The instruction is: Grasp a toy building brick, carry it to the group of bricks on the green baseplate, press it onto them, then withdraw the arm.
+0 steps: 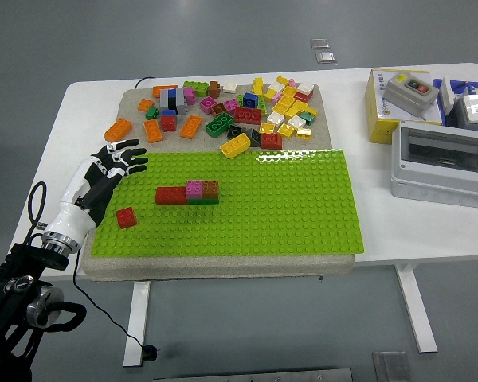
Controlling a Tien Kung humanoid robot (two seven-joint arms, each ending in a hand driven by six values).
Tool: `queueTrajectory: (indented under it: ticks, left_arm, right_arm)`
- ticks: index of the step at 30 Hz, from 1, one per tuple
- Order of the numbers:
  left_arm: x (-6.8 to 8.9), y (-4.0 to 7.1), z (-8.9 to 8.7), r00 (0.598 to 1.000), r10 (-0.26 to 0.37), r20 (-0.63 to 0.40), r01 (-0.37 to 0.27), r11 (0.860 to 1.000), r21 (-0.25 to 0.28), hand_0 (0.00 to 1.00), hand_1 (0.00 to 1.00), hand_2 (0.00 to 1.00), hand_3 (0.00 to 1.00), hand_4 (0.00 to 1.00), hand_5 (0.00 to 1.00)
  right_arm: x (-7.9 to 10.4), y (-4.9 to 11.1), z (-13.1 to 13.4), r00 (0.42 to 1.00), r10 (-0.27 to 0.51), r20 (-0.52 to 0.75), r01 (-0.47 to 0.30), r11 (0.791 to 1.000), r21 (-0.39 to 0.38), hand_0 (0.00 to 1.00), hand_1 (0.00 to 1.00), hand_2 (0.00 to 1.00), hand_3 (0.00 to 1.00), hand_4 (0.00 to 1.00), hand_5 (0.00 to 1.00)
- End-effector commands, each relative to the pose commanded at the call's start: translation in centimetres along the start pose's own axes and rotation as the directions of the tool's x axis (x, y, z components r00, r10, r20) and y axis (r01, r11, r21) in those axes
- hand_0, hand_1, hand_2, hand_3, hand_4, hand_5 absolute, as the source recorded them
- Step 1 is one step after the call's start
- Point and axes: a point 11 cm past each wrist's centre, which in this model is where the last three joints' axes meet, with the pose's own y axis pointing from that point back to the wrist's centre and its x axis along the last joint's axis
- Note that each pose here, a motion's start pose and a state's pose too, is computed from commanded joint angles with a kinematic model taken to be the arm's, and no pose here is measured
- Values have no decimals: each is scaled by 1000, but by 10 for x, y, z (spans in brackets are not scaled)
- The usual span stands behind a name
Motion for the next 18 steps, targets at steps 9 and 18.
queueTrajectory:
  ticks: [9, 18]
  left_arm:
    - [0, 0, -2, 1000, -5, 7, 5, 1000, 10, 727, 679, 664, 699, 597, 466]
    - [0, 1, -3, 1000, -10, 9, 10, 1000, 14, 727, 679, 666, 710, 642, 513]
  right_arm:
    - [0, 0, 0, 1000, 2, 1, -2, 1000, 0, 696, 611, 609, 699, 342, 921]
    - [0, 0, 0, 1000, 4, 5, -4, 1000, 1, 695, 611, 609, 699, 341, 921]
